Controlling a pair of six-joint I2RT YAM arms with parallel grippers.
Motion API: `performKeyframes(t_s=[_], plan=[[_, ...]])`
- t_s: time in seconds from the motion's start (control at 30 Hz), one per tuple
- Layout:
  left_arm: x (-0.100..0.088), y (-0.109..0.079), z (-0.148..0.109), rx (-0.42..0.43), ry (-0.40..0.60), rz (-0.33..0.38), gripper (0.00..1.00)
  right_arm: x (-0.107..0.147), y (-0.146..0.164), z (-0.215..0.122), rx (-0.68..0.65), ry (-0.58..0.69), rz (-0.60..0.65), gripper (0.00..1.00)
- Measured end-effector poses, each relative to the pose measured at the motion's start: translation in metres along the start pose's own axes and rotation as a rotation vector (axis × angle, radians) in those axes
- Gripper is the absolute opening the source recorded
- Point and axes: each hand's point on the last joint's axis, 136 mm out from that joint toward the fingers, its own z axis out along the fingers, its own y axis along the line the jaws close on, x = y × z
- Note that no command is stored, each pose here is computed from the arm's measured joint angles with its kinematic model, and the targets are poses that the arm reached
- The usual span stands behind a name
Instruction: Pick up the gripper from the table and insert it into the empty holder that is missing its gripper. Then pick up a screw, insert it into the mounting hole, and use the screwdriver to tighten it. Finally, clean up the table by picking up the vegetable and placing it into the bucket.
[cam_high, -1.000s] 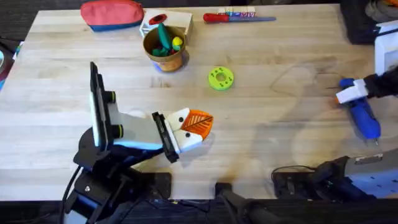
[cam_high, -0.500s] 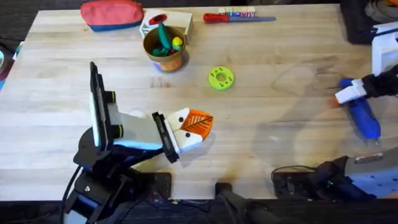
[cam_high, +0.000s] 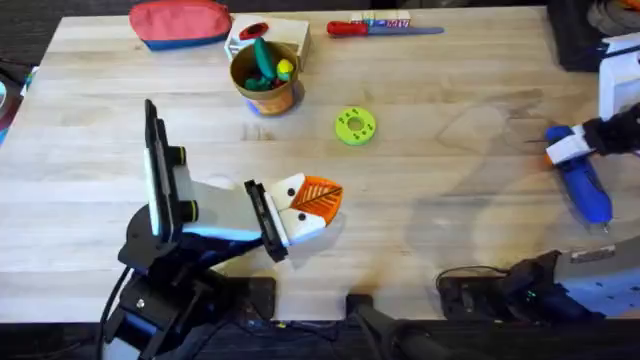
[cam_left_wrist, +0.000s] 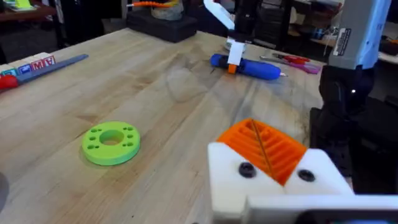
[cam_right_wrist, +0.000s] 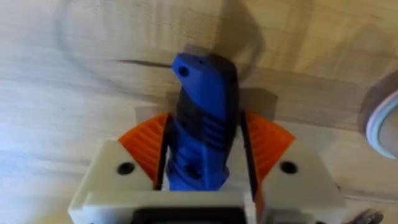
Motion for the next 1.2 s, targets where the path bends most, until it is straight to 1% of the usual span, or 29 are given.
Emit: performKeyframes(t_s=[0.03, 0.13, 0.2, 0.27, 0.3, 0.33, 0.7, 0.87, 0.93, 1.03, 1.2], plan=[[0.000, 0.000, 0.000, 0.000, 0.000, 0.000, 0.006, 0.000, 0.000, 0.000, -0.002, -0.001, 0.000, 0.603], [0.000, 0.000, 0.000, 0.000, 0.000, 0.000, 0.006, 0.000, 0.000, 0.000, 0.001, -0.003, -0.001, 0.442], [0.000, 0.000, 0.000, 0.000, 0.000, 0.000, 0.006, -0.001, -0.001, 0.000, 0.005, -0.005, -0.006, 0.299], [0.000, 0.000, 0.000, 0.000, 0.000, 0.000, 0.006, -0.002, -0.003, 0.000, 0.009, -0.010, -0.010, 0.118], [0.000, 0.000, 0.000, 0.000, 0.000, 0.000, 0.006, -0.002, -0.002, 0.000, 0.009, -0.011, -0.010, 0.043], [0.000, 0.000, 0.000, 0.000, 0.000, 0.000, 0.006, -0.003, -0.002, 0.000, 0.006, -0.014, -0.008, 0.018], [0.000, 0.000, 0.000, 0.000, 0.000, 0.000, 0.006, -0.005, 0.007, -0.001, -0.013, -0.007, -0.023, 0.013], [0.000, 0.000, 0.000, 0.000, 0.000, 0.000, 0.006, -0.012, 0.011, -0.012, 0.002, -0.030, 0.002, 0.009], [0.000, 0.000, 0.000, 0.000, 0.000, 0.000, 0.006, -0.017, 0.011, -0.024, 0.027, -0.059, 0.023, 0.009], [0.000, 0.000, 0.000, 0.000, 0.000, 0.000, 0.006, -0.024, 0.008, -0.051, 0.084, -0.122, 0.048, 0.009], [0.000, 0.000, 0.000, 0.000, 0.000, 0.000, 0.006, -0.035, 0.012, -0.104, 0.183, -0.259, 0.075, 0.008]])
